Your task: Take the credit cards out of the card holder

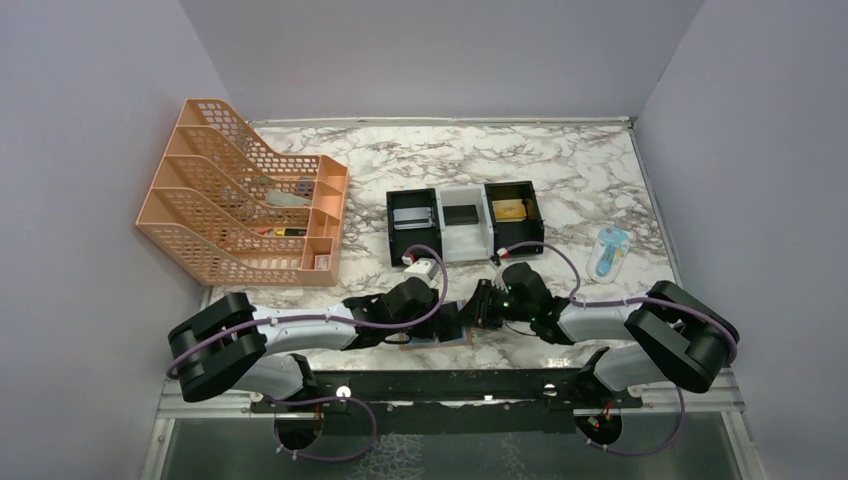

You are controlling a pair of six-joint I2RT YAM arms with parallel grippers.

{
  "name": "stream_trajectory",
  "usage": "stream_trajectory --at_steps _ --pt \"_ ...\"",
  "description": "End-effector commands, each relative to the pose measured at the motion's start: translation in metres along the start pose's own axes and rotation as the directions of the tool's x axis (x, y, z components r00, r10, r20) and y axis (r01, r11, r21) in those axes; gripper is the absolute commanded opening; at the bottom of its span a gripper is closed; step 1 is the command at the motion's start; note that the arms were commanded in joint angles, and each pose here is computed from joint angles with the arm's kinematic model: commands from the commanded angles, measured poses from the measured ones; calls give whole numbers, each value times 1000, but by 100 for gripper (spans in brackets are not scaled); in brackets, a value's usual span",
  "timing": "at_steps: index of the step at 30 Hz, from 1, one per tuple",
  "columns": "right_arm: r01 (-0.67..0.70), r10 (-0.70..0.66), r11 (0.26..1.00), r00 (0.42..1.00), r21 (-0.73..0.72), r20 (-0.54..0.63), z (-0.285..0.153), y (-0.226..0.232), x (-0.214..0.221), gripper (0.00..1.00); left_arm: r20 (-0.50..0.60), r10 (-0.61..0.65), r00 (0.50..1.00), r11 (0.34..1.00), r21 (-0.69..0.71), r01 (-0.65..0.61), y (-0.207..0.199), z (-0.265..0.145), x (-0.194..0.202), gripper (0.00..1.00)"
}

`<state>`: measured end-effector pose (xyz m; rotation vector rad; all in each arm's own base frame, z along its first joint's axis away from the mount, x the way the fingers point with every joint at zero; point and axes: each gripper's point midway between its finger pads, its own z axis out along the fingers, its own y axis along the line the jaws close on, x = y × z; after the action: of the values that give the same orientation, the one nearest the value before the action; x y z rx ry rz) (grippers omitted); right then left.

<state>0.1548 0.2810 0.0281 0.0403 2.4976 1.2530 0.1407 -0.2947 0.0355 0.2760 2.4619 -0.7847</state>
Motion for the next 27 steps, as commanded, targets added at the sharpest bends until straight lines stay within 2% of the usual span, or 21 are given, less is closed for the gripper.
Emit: stream_trajectory --at_steps 1,6,11,15,19,23,27 --pt "39 -39 999 999 -32 16 -1 10 -6 18 -14 -3 1000 1000 2 3 3 1 5 29" --pt "68 -68 997 998 -38 -13 2 15 -6 15 -19 6 1000 1000 -7 -7 5 1 6 28" --pt "101 -101 994 995 -35 -19 4 15 -8 1 -14 8 1000 1000 -15 -8 5 -1 4 27" --pt "141 -141 990 989 3 39 -3 13 -18 1 0 27 1000 999 -42 -27 7 -7 -3 29" --pt "204 -207 978 973 40 105 -16 13 -29 1 30 51 998 996 -70 -49 8 -18 -16 32" --pt "306 -311 950 930 57 194 -32 21 -45 1 71 68 995 995 -73 -63 6 -30 -31 38" --pt "421 -411 906 863 31 294 -51 42 -60 1 110 80 991 992 -102 -69 11 -45 -46 52"
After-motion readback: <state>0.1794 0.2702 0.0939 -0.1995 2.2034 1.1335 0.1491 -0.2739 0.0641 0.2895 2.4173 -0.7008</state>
